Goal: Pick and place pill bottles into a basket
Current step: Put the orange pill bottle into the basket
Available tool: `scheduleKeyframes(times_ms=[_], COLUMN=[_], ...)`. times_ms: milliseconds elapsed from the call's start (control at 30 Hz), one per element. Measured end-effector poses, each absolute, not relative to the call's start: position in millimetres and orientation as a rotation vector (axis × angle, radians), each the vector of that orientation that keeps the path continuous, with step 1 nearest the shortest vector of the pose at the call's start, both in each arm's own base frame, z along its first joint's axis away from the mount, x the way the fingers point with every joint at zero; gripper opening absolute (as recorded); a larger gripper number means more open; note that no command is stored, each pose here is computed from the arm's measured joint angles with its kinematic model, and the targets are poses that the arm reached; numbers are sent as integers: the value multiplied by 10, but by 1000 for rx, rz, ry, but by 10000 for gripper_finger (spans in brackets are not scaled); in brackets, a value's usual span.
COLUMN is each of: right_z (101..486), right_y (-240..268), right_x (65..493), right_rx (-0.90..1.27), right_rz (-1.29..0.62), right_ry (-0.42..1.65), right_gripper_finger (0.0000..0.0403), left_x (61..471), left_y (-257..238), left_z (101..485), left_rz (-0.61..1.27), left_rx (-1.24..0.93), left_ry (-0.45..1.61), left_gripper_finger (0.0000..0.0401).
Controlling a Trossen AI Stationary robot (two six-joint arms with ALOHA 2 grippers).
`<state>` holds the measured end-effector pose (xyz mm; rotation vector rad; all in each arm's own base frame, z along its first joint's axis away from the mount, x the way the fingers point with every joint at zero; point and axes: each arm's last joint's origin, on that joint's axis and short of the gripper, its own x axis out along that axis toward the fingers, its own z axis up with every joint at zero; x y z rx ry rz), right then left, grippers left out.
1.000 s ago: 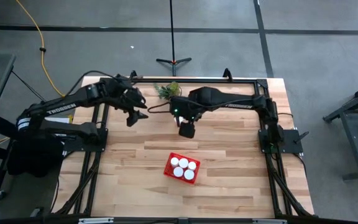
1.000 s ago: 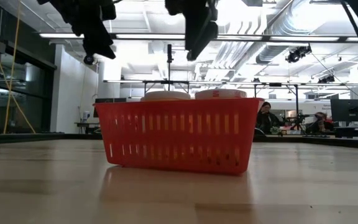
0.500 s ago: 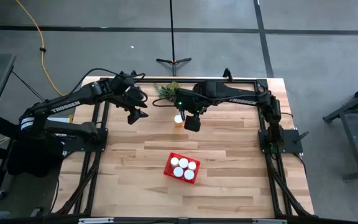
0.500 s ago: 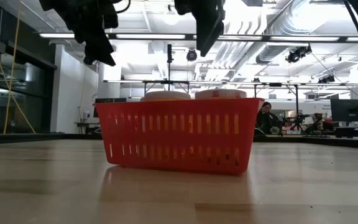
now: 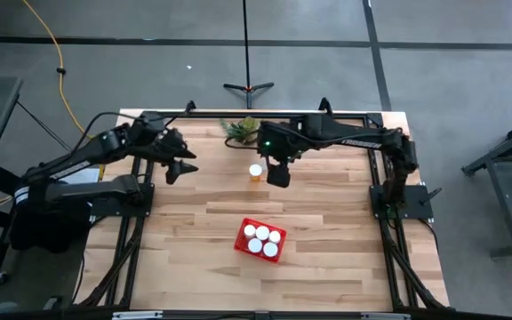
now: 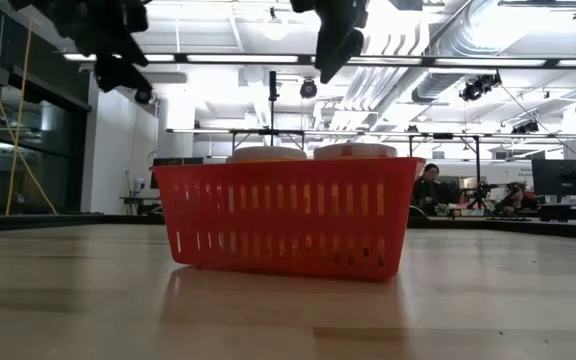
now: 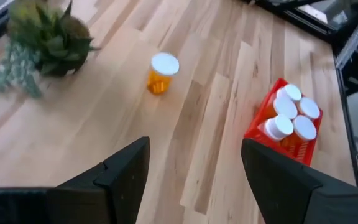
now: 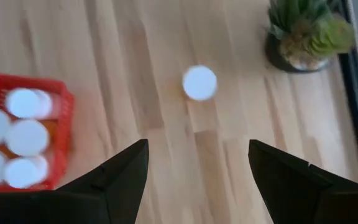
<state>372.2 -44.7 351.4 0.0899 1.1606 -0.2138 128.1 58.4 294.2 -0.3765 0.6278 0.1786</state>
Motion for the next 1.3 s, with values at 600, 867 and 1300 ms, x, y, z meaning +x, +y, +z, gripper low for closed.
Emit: scheduleKeyframes(times_ms=[600, 867, 1300], right_z=[2521, 2322, 2058], right_y=[-854, -911, -935], right_x=[3675, 3685, 3805], right_rx=[335, 434, 476], right_rz=[-270, -260, -256], right_ry=[970, 895, 914], right_gripper_finger=[266, 266, 315], left_x=[1113, 1114, 1114], left_y=[502, 503, 502], left_z=[2911, 2912, 2911], left_rz=[226, 228, 232], left_rx=[-418, -425, -440], left_ry=[585, 583, 582], left_gripper_finger=[287, 287, 287])
